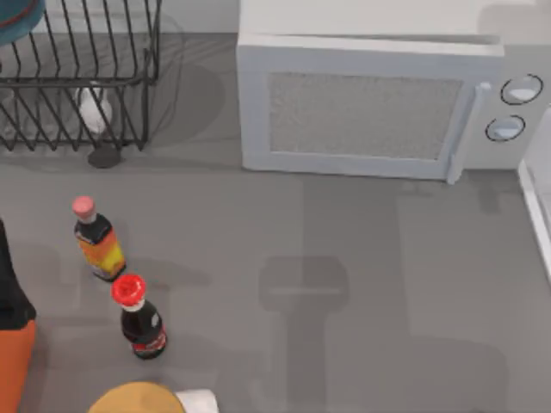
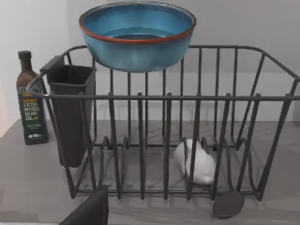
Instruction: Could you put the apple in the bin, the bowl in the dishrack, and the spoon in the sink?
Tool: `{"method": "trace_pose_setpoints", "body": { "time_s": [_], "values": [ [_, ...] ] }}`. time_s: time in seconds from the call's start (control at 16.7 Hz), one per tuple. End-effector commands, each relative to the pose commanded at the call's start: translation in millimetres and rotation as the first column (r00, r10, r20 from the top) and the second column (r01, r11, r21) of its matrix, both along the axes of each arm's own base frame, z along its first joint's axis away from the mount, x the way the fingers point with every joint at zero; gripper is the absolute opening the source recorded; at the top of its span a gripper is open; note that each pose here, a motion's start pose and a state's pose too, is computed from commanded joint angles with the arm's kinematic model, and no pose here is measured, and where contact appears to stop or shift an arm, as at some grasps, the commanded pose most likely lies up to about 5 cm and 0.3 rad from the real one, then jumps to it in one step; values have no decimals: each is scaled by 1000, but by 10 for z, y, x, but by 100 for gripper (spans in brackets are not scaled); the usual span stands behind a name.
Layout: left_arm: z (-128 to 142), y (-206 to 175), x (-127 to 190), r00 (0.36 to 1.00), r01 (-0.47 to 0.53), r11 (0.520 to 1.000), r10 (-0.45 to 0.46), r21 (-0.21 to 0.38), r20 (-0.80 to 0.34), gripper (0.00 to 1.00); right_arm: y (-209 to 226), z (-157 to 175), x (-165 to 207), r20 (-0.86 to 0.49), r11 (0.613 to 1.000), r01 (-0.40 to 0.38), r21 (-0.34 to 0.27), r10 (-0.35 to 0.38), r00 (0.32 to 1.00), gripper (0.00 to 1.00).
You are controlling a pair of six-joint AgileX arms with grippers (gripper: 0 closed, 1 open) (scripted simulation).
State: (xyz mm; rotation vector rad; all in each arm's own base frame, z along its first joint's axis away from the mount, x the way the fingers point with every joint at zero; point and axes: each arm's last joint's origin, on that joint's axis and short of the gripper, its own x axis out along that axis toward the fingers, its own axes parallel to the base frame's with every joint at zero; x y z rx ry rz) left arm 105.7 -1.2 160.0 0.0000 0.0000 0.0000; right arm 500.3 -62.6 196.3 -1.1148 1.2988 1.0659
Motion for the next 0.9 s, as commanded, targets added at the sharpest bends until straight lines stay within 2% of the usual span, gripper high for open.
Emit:
{"method": "trace_pose_setpoints", "body": {
  "time_s": [0.48,0.84,0.9],
  "values": [
    [0,0,0,1000,0,1000,0,0,0,100,6,-387,-7,-13,1000,-4,2,4,1000,0],
    [0,0,0,1000,0,1000,0,0,0,100,5,-421,-13,-6,1000,-5,1,5,1000,0],
    [0,0,0,1000,0,1000,0,0,0,100,5,-421,-13,-6,1000,-5,1,5,1000,8]
  ]
}}
